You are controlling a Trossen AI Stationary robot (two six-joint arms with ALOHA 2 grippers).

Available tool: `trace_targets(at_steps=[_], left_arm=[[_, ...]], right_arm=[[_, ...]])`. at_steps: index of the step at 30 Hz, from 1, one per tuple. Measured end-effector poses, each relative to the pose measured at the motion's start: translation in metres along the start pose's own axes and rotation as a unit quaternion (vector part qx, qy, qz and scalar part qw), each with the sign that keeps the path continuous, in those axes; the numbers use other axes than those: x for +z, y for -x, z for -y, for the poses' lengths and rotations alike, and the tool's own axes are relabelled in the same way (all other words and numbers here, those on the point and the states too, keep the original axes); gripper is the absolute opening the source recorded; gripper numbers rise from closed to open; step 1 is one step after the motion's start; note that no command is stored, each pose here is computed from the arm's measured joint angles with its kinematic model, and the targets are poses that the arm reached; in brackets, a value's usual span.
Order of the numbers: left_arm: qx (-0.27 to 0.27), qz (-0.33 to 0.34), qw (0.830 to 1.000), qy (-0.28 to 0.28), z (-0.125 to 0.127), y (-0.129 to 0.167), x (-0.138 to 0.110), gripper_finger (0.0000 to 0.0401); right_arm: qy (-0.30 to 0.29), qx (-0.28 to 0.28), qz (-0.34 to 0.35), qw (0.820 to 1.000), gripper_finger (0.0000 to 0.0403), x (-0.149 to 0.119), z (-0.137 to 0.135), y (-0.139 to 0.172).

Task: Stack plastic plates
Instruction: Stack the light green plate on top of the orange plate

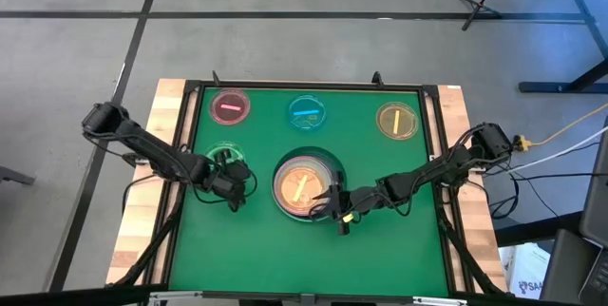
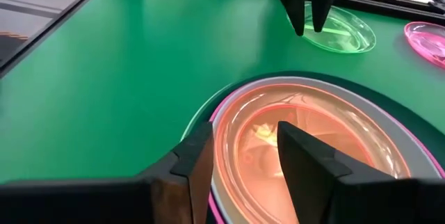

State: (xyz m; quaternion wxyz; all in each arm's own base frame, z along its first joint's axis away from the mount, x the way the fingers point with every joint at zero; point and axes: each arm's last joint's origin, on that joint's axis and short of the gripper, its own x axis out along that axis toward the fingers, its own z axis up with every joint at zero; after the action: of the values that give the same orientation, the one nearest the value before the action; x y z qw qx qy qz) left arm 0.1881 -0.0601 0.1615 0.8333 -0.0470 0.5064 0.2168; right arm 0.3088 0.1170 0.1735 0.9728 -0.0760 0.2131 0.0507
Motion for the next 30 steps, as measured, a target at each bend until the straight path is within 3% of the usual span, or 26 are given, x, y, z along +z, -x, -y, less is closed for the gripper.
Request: trace_targets(at_steps=[21, 30], left_arm=[[0.108, -0.08, 0.991, 0.007, -0.003, -0.041, -0.007, 0.0118], [0.119, -0.076, 0.99, 0.008, -0.004, -0.041, -0.008, 0.003]], right_arm=[[0.001, 0.004, -0.002, 1.0, 0.0149, 0.0, 0.0, 0.0], [0.001, 0.004, -0.004, 1.0, 0.0149, -0.001, 0.0, 0.0]])
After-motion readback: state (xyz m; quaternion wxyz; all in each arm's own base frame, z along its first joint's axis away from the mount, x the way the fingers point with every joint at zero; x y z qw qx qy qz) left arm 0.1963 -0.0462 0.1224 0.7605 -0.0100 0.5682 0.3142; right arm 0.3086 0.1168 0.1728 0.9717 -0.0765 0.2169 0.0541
